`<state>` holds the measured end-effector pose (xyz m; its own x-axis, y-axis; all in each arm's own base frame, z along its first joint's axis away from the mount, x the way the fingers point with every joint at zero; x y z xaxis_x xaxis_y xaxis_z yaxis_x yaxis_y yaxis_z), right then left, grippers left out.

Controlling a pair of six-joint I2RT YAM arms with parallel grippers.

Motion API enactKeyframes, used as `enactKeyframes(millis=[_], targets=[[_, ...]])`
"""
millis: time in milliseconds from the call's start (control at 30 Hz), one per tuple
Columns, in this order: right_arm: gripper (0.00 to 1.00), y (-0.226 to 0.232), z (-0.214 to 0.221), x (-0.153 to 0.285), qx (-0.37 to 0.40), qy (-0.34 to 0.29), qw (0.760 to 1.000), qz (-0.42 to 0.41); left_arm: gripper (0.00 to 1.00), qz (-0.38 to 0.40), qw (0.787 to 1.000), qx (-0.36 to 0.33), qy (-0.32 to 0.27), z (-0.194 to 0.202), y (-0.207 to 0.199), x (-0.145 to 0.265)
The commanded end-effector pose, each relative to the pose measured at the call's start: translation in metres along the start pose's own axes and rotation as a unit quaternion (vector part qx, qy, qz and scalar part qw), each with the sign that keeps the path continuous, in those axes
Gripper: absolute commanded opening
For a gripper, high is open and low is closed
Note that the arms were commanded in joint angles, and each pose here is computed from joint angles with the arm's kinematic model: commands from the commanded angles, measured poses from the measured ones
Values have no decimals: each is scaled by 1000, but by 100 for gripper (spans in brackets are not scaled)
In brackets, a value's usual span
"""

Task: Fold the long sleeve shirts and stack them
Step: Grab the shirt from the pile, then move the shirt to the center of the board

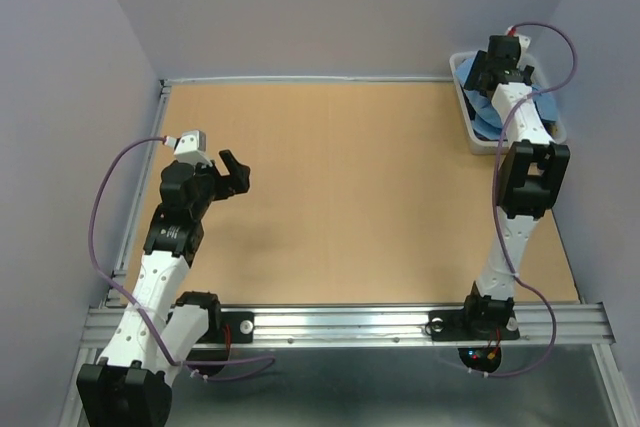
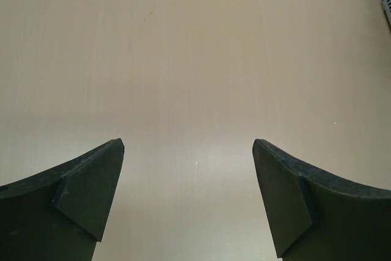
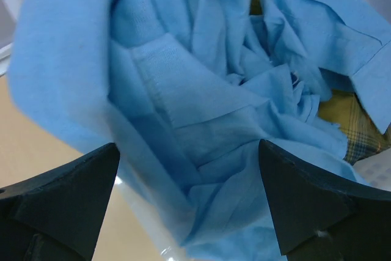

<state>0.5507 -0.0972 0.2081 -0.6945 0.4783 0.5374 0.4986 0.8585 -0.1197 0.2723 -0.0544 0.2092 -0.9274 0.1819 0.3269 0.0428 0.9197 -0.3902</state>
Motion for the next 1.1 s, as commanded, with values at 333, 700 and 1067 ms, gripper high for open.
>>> enactKeyframes(millis=[333, 700, 1067], targets=[[17, -10, -33, -6, -23, -45, 998, -39, 99, 19, 999, -16, -34, -17, -10, -4], [1, -43, -175, 161, -76, -252, 960, -100, 98, 25, 999, -16, -45, -20, -13, 2], [1, 54, -216, 380, 11, -398, 817, -418, 98, 32, 998, -14, -59, -23, -16, 9]])
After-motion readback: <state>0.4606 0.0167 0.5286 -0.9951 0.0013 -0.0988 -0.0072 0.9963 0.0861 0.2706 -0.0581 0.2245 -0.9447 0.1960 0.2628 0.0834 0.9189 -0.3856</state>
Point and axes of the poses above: each gripper's point midway between its finger pads, its own x axis back along the fingers, its own y axis along the line the jaws close on, z = x × y, the point moved 3 cm from there along x, back along the fingers, and after that the axes turned 3 degrees about x, right-handed, at the moved point
